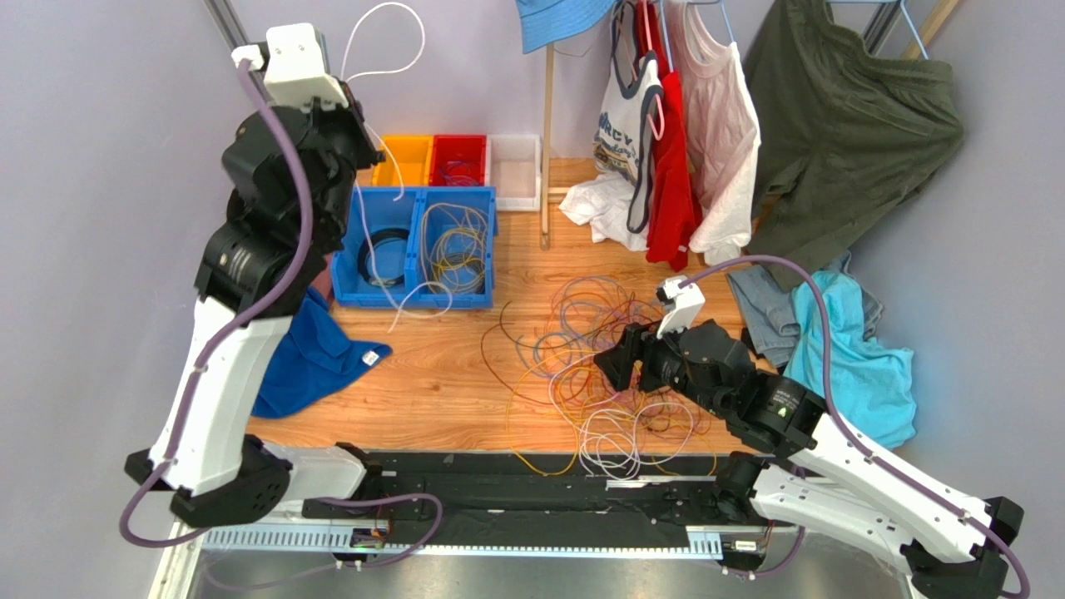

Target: Untangle the cables

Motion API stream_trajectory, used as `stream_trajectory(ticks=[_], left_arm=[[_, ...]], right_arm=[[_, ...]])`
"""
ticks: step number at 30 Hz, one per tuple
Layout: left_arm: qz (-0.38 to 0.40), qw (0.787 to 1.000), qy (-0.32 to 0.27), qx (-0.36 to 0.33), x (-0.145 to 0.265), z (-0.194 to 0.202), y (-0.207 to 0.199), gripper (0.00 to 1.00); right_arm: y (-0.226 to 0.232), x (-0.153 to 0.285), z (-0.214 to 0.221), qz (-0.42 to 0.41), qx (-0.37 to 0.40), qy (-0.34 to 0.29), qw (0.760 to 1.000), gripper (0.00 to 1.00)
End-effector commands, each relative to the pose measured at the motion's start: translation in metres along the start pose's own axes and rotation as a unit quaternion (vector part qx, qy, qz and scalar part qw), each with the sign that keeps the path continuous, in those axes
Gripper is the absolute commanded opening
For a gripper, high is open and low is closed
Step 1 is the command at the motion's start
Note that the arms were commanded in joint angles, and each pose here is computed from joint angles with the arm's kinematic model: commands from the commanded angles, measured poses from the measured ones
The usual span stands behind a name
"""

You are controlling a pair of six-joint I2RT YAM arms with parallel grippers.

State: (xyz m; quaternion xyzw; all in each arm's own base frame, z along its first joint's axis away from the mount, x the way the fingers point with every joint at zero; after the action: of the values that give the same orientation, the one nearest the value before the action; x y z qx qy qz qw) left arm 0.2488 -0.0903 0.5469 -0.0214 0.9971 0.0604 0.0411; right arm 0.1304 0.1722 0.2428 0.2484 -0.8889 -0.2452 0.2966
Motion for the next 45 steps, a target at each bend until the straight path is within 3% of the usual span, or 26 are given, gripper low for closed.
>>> stream_trajectory(ticks=[1, 8, 15, 30, 38, 45], left_arm=[[-0.025, 0.999, 0.033, 0.001, -0.035, 0.016, 0.016, 0.0], [-0.045, 0.996, 0.049, 0.052, -0.08, 0.025, 0.035, 0.0], [-0.053, 0.996, 0.028, 0.071, -0.089, 0.01, 0.046, 0.0], [-0.116, 0.99, -0.033, 0.067, -0.061, -0.033, 0.079, 0.0], [-0.144, 0.981, -0.107, 0.079, -0.017, -0.071, 0.1, 0.0], [-0.157, 0.978, -0.116, 0.076, -0.002, -0.074, 0.108, 0.0]], right_arm=[[0.012, 0.0, -0.008, -0.034, 0.001, -0.015, 0.999, 0.68], [0.012, -0.006, -0.003, -0.042, 0.003, -0.012, 0.999, 0.68], [0.01, -0.024, 0.009, -0.034, 0.013, 0.018, 0.999, 0.68], [0.016, -0.025, 0.005, -0.036, 0.022, 0.027, 0.999, 0.68], [0.015, -0.025, 0.008, -0.034, 0.013, 0.031, 0.999, 0.68], [0.017, -0.026, 0.01, -0.037, 0.004, 0.038, 0.999, 0.67]])
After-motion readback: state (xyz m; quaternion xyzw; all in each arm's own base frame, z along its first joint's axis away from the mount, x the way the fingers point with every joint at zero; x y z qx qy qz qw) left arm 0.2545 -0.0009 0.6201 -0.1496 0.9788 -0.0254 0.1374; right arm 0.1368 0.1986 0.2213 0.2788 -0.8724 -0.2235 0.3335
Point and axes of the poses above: each gripper's point midway between its finger pads, its own x axis back along the fingers, its own y axis along the line the jaws close on, z = x × y, the point moved 6 cm from there along x, back along the fingers, and after that the axes turned 14 degrees about -x, right-handed, at the moved point
